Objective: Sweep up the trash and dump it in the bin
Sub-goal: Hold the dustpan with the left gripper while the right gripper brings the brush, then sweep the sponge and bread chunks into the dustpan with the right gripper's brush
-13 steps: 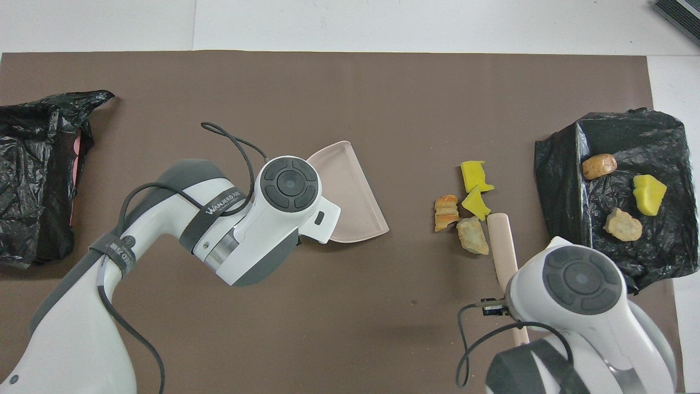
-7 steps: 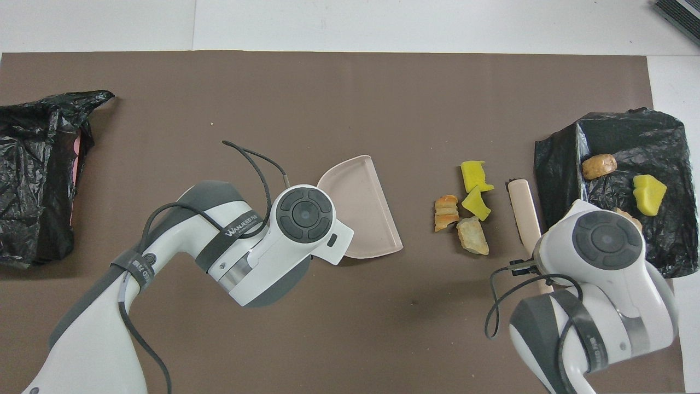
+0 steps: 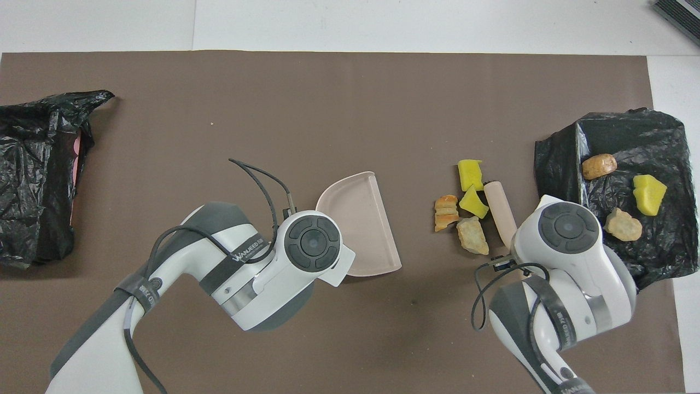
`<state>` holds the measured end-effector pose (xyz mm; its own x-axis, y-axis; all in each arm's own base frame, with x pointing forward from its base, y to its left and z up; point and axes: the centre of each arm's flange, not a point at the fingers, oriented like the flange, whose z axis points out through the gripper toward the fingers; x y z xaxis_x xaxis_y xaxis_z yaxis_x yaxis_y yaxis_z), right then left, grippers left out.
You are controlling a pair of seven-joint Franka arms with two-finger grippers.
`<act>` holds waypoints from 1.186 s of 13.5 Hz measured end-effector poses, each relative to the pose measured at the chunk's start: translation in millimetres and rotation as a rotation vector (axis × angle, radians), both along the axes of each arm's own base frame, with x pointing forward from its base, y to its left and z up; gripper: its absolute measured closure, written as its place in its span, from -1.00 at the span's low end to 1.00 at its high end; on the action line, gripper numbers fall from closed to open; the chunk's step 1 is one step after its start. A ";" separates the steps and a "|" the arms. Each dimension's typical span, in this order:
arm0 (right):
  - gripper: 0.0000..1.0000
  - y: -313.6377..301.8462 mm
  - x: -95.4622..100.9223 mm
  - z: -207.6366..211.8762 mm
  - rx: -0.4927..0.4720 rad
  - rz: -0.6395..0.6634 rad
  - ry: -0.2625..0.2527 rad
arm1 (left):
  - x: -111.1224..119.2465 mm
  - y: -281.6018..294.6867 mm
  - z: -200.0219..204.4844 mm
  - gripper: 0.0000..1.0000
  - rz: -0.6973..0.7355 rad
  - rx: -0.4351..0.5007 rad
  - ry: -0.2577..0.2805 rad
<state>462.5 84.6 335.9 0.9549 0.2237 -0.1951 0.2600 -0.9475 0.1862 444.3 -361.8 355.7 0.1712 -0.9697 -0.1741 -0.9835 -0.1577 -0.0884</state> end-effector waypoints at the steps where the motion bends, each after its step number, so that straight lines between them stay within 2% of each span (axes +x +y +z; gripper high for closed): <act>1: 0.50 10.8 -2.5 -0.4 0.030 0.002 0.009 | -1.4 0.6 0.2 0.36 -0.002 0.003 -0.001; 6: 0.50 67.9 -18.7 -6.0 0.151 -0.001 0.054 | -2.7 1.6 -1.3 0.36 -0.004 0.007 0.002; 11: 0.50 138.6 -38.4 3.2 0.345 -0.056 0.106 | -2.6 3.1 -2.6 0.36 -0.002 0.011 0.005; 13: 0.50 162.6 -38.5 17.1 0.424 -0.102 0.110 | -2.4 3.8 -3.1 0.36 -0.002 0.012 0.006; 14: 0.50 171.7 -35.7 27.6 0.440 -0.126 0.107 | -2.6 3.9 -3.3 0.36 -0.002 0.012 0.007; 16: 0.50 171.9 -23.0 59.8 0.440 -0.164 0.138 | -2.7 4.0 -3.6 0.36 -0.002 0.013 0.007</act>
